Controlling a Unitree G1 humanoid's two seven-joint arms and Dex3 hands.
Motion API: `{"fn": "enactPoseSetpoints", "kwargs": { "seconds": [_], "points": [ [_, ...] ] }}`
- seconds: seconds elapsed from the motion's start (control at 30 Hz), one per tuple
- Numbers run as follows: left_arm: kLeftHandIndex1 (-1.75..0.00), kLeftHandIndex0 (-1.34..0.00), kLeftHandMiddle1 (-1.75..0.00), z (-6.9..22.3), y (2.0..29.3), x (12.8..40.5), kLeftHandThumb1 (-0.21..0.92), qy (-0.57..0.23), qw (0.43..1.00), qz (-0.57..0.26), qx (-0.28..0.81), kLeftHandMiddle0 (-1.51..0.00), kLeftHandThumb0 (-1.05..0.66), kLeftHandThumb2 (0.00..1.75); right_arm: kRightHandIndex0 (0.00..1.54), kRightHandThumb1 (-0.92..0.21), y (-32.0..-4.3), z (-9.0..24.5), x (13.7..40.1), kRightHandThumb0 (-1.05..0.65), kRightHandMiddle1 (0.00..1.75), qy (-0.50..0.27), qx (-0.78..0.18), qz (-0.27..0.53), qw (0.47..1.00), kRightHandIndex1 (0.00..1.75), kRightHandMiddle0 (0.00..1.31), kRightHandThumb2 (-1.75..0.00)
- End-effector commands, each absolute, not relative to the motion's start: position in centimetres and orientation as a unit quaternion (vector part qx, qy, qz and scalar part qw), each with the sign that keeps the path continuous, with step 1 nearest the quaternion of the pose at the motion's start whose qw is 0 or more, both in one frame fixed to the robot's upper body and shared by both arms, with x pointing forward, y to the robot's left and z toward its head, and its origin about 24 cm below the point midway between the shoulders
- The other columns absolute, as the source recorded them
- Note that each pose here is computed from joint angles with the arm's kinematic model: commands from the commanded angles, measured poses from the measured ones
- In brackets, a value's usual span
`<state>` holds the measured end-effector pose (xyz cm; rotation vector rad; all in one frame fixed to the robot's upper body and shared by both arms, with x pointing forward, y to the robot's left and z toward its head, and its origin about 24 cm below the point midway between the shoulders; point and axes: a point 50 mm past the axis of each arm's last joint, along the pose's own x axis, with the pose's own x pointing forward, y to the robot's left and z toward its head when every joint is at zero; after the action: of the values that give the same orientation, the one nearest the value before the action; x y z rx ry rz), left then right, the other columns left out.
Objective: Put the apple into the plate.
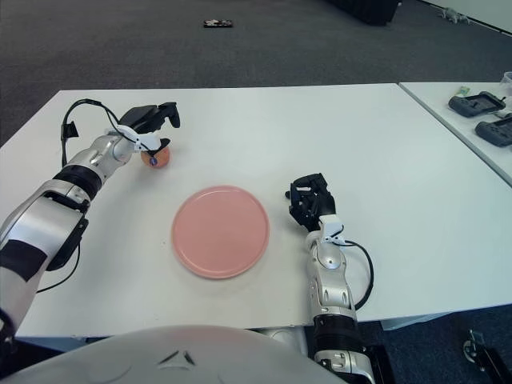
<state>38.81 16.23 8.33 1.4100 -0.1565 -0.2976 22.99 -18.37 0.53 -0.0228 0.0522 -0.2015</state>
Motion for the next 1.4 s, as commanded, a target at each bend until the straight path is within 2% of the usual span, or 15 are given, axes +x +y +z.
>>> {"fn": "enactPoseSetpoints", "kwargs": {
  "seconds": [0.0,0.07,0.27,0.9,1.37],
  "points": [
    [-0.33,-0.01,-0.19,8.6,16.5,39.2,0.69,-0.068,0.714,-0.119,0.687,-0.01,-0.96,0.59,0.45,-0.86,-18.4,0.7,23.3,-0.35,1.75,0.024,-0.008,-0.102,0.995,1.18,0.23,-0.61],
    [-0.13,0.0,-0.08,8.4,16.5,39.2,0.72,-0.062,0.707,-0.118,0.695,0.0,-1.01,0.53,0.45,-0.86,-18.4,0.7,23.3,-0.35,1.75,0.023,-0.008,-0.101,0.995,1.19,0.23,-0.62],
    [-0.01,0.0,-0.01,7.9,16.3,39.2,0.74,-0.039,0.686,-0.135,0.714,0.0,-1.04,0.43,0.46,-0.84,-18.5,0.7,23.3,-0.35,1.75,0.02,-0.011,-0.101,0.995,1.2,0.24,-0.63],
    [0.0,0.0,0.0,6.5,15.5,38.9,0.81,0.011,0.662,-0.203,0.721,0.0,-1.05,0.24,0.45,-0.83,-18.4,0.9,23.1,-0.36,1.75,0.019,-0.011,-0.102,0.995,1.21,0.25,-0.66],
    [0.0,0.0,0.0,5.9,14.5,38.5,0.82,0.059,0.678,-0.271,0.681,0.0,-1.05,0.2,0.46,-0.82,-18.4,0.9,23.2,-0.36,1.75,0.021,-0.011,-0.105,0.994,1.2,0.25,-0.67]
  ]
}}
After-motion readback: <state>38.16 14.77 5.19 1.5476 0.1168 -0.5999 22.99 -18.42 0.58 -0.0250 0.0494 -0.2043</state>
